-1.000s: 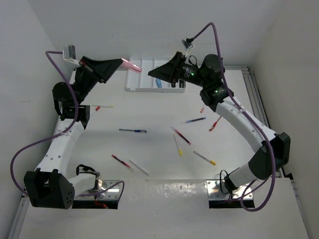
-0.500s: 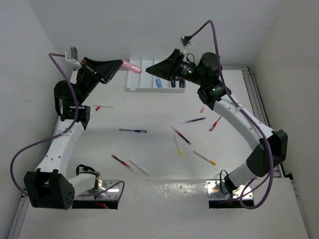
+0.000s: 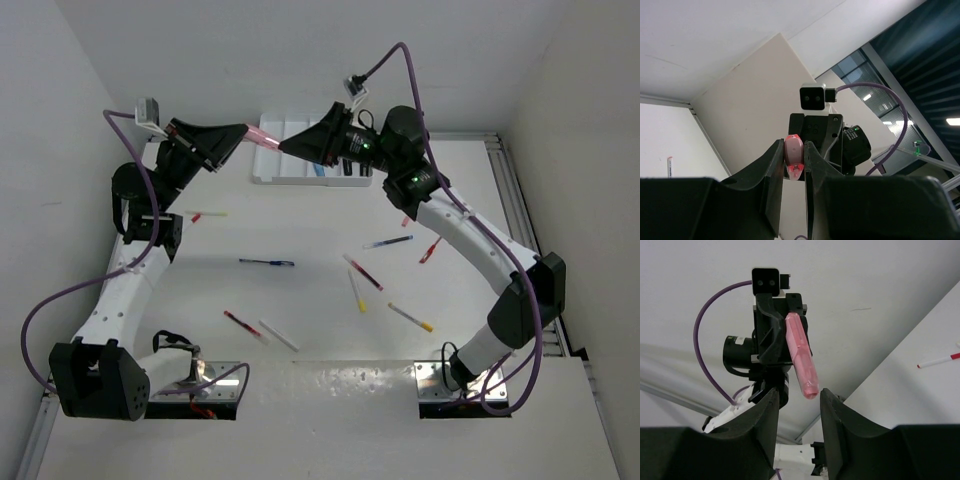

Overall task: Sort the stationery into containers
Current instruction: Pass the stationery from the left arm to the right

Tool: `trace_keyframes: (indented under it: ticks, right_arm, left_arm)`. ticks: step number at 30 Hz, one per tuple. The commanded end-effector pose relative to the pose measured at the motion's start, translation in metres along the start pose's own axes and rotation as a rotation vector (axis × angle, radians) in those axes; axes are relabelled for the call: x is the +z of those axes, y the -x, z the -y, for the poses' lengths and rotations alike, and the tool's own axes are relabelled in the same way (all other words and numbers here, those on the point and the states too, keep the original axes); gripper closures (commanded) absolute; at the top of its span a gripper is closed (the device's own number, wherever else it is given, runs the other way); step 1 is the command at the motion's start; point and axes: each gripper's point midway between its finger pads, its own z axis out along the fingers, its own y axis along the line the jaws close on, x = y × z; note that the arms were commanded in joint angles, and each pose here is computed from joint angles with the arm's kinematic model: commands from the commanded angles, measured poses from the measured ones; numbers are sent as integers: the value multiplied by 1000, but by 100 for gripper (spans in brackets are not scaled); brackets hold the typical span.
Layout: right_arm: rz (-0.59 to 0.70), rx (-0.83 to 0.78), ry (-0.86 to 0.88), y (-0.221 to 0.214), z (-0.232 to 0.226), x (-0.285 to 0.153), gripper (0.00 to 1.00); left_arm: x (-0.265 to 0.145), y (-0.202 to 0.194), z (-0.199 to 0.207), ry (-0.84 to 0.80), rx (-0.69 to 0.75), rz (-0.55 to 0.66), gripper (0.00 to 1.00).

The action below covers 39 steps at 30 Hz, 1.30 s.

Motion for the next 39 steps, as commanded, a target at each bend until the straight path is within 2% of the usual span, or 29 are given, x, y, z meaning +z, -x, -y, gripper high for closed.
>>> trace_keyframes:
  ticks: [1,13,20,30,36,39]
  right_arm:
    - [24,-34,61,8,-25,2,63]
    - [8,-30,71,1,-23,12,61]
    - [9,-42,85,1,-26,13,67]
    - [8,-84,127,2,-37,15,68]
    - [-4,-99,140,-3,-38,16,77]
    - [-3,-111,143,-3,-38,16,88]
  left_arm:
    - [-4,4,11,-31,10,18,100]
    - [-4,4,17,-45,12,18,100]
    - [-5,0,13,-34,-3,7,100]
    - [-9,-6,2,-8,-21,-6,100]
    - [-10,-8,-1,2,-19,-9,100]
    - [-11,-8,-2,8,-19,-10,100]
